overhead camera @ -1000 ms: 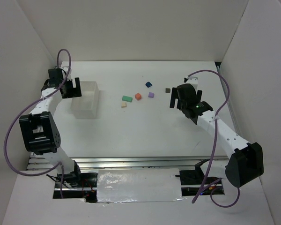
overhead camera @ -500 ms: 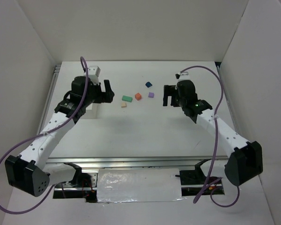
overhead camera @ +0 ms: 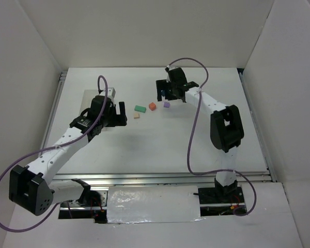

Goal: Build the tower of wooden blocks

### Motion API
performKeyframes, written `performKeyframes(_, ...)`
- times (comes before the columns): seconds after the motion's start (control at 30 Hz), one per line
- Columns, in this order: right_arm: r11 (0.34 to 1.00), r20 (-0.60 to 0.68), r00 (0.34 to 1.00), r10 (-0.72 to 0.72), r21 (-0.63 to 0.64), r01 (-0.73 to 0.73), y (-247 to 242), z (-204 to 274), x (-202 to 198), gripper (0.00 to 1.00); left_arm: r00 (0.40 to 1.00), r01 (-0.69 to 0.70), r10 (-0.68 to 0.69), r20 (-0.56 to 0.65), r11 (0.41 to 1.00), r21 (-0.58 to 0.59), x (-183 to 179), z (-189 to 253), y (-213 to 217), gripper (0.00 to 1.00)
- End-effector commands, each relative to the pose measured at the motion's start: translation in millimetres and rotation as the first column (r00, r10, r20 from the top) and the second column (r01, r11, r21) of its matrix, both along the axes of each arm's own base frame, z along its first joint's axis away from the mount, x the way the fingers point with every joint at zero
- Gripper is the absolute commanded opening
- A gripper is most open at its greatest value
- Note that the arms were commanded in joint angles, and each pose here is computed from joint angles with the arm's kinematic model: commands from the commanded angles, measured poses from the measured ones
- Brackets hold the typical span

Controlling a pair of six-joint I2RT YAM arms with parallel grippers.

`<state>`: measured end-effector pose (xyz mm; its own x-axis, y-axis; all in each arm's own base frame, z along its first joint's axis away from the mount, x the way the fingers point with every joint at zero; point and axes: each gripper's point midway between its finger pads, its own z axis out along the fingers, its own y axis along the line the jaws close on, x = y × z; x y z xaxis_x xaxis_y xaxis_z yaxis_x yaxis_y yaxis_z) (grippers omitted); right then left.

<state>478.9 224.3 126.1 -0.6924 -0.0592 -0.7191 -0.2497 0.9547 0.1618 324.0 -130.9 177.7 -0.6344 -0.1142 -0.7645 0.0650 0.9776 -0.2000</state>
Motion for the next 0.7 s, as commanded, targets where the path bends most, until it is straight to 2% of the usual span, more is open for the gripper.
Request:
performKeyframes(0.0, 0.999, -0.056, 0.998, 0.04, -0.017, -0.041, 19.4, -7.9, 8.1, 1.0, 0.999, -0.027, 0.027, 0.032, 1.0, 0.0, 11.1, 8.2, -0.6, 0.99)
performKeyframes(0.07, 0.999, -0.062, 0.998, 0.019, -0.035, -0.021, 25.4, -14.8, 25.2, 1.0, 0.999, -0.027, 0.027, 0.023, 1.0, -0.005, 11.8, 4.2, -1.3, 0.99)
performKeyframes(0.2, 0.998, -0.109, 0.994, -0.009, -0.062, 0.002, 30.8, -27.2, 32.7, 1.0, 1.0, 0.006, -0.006, 0.023, 1.0, -0.025, 19.3, -2.4, -10.4, 0.99)
performKeyframes(0.4, 0.985, -0.073, 0.986, -0.149, -0.104, 0.141, 23.8, -20.4, 49.9, 1.0, 1.0, -0.009, 0.009, -0.013, 1.0, -0.007, 25.7, -13.9, -6.9, 0.99)
performKeyframes(0.53, 0.985, -0.096, 0.985, -0.14, -0.112, 0.129, 36.8, -31.1, 41.1, 1.0, 1.0, -0.021, 0.021, -0.014, 1.0, -0.005, 29.5, -18.4, -3.8, 0.99)
performKeyframes(0.67, 0.993, -0.133, 0.985, -0.106, -0.065, 0.098, 60.3, -37.4, 30.2, 1.0, 1.0, 0.016, -0.017, -0.023, 1.0, -0.023, 41.4, -18.7, -11.2, 0.99)
